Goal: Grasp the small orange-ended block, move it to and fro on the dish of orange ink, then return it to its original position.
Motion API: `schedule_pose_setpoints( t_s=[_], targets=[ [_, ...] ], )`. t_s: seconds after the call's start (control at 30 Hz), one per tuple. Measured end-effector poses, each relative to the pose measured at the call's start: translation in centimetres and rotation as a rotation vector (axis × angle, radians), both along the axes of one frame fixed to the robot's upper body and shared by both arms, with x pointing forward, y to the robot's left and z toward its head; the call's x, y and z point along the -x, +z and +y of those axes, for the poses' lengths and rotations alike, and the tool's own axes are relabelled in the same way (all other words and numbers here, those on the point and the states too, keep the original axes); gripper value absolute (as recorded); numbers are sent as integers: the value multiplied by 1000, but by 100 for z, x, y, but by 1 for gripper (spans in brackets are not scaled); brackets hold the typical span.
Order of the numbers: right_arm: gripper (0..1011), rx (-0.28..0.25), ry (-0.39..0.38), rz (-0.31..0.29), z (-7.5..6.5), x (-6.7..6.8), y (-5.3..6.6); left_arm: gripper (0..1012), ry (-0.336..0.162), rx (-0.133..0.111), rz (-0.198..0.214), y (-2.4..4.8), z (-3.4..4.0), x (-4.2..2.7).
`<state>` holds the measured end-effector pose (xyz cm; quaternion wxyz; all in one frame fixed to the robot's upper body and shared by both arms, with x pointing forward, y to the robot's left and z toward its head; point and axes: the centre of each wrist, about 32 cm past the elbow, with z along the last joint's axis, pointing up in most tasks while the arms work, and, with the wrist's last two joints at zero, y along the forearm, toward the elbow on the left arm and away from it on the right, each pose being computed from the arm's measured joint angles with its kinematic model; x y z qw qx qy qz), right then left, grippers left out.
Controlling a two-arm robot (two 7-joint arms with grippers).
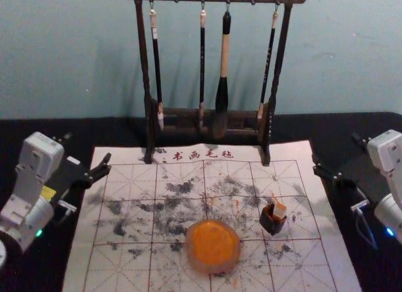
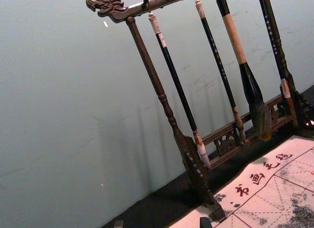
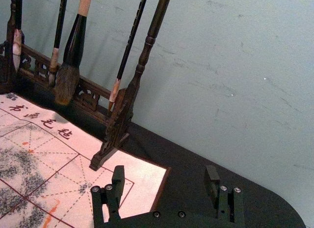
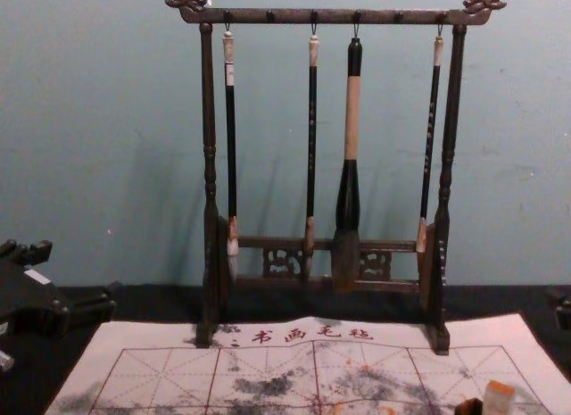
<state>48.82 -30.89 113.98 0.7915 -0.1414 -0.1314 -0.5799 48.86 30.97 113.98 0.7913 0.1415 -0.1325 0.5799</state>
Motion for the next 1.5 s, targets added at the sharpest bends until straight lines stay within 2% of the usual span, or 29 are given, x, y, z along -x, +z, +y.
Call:
schedule_pose_setpoints(
  t_s=[1.5],
  targets=[
    [1002, 1, 0, -2, -8, -4, 0, 1001, 0, 0, 0, 0, 0, 0]
  ],
)
